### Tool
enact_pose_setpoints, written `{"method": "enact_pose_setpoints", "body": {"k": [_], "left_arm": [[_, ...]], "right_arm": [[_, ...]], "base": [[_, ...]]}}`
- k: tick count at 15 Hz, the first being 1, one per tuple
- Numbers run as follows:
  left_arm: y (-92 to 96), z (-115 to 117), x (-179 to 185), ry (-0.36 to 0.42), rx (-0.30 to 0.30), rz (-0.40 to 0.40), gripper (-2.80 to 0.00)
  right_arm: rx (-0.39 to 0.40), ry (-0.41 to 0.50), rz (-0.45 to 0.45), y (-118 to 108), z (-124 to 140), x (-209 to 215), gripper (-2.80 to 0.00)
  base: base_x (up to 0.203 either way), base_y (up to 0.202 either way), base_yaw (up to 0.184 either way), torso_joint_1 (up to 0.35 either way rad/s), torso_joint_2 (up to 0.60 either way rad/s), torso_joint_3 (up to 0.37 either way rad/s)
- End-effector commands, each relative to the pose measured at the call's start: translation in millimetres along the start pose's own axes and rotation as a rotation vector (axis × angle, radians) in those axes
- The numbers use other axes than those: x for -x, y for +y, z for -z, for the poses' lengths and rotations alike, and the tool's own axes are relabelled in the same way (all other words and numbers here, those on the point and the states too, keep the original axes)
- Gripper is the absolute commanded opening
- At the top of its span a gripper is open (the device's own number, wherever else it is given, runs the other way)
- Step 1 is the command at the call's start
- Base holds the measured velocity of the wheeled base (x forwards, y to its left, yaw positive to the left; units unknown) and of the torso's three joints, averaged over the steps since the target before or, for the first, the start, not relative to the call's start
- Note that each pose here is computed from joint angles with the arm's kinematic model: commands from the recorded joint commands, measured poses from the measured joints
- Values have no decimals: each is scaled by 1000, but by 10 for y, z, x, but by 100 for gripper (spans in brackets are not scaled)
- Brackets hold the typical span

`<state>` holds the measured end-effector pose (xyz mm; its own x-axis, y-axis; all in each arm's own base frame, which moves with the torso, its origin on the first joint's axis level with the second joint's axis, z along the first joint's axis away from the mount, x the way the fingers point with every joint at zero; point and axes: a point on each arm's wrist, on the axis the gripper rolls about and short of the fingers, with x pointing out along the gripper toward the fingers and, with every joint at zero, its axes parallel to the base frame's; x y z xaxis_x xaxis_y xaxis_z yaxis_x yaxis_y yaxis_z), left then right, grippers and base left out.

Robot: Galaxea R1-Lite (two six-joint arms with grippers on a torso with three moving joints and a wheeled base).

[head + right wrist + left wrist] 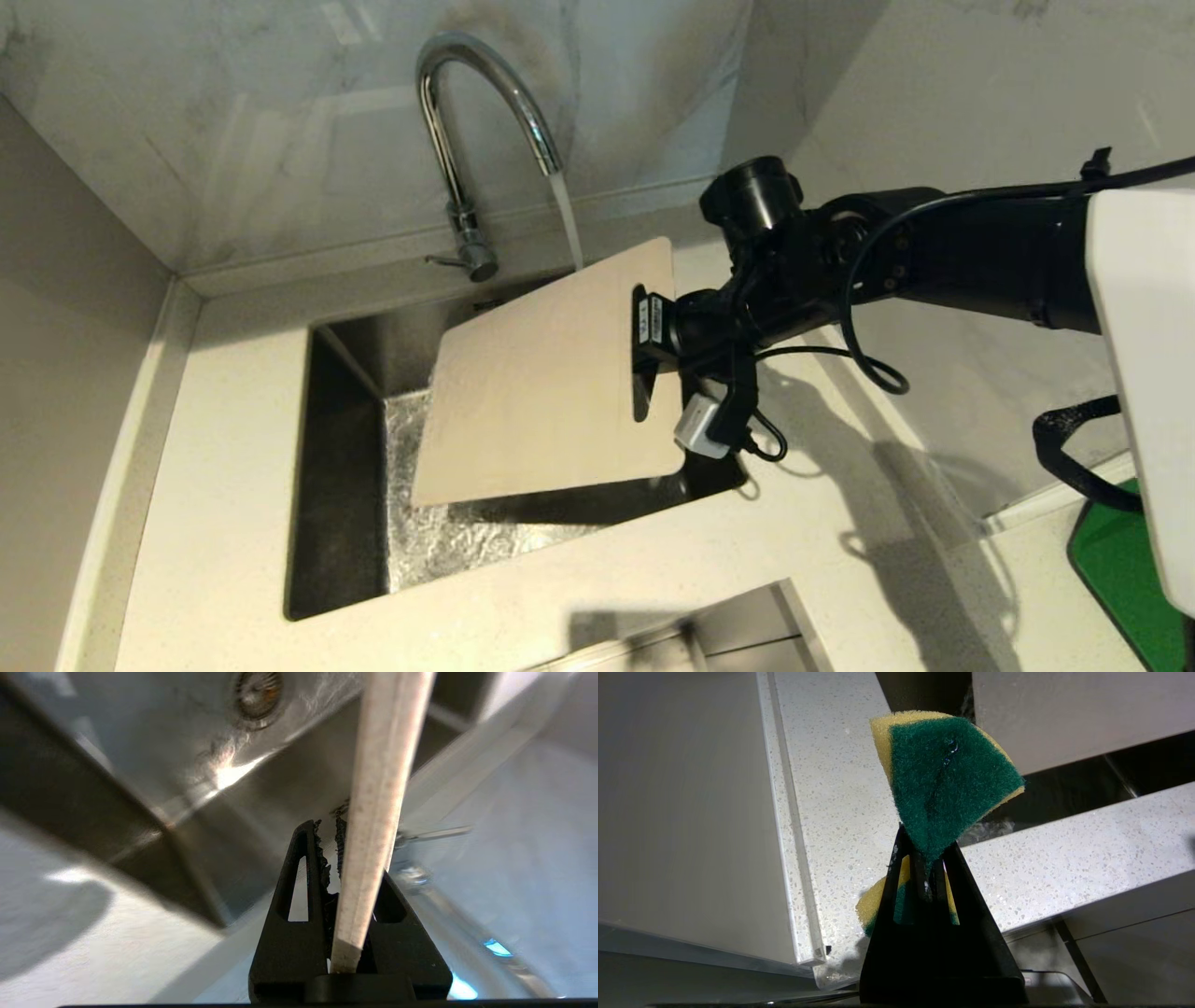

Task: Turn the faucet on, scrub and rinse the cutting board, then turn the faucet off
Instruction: Scrub the cutting board underwater

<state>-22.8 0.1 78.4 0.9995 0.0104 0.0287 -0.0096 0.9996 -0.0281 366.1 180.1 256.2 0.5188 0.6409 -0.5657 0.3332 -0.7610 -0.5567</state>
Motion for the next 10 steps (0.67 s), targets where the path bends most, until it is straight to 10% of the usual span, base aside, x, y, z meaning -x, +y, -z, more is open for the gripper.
{"method": "enact_pose_setpoints", "body": {"k": [1,7,10], "left_arm": [[0,4,-2,2,1,0,-280],[0,-52,14,-15,-26,-6,-280],[-13,-624,86,-76,-42,-9,-280]], "right_arm": [[44,11,42,-240,-48,154,-280],[54,11,75,-450,-123,209,-280],[61,20,83,-496,-126,261,-280]], "base": [[0,0,0,0,0,0],[0,0,0,0,0,0],[0,0,0,0,0,0]]}}
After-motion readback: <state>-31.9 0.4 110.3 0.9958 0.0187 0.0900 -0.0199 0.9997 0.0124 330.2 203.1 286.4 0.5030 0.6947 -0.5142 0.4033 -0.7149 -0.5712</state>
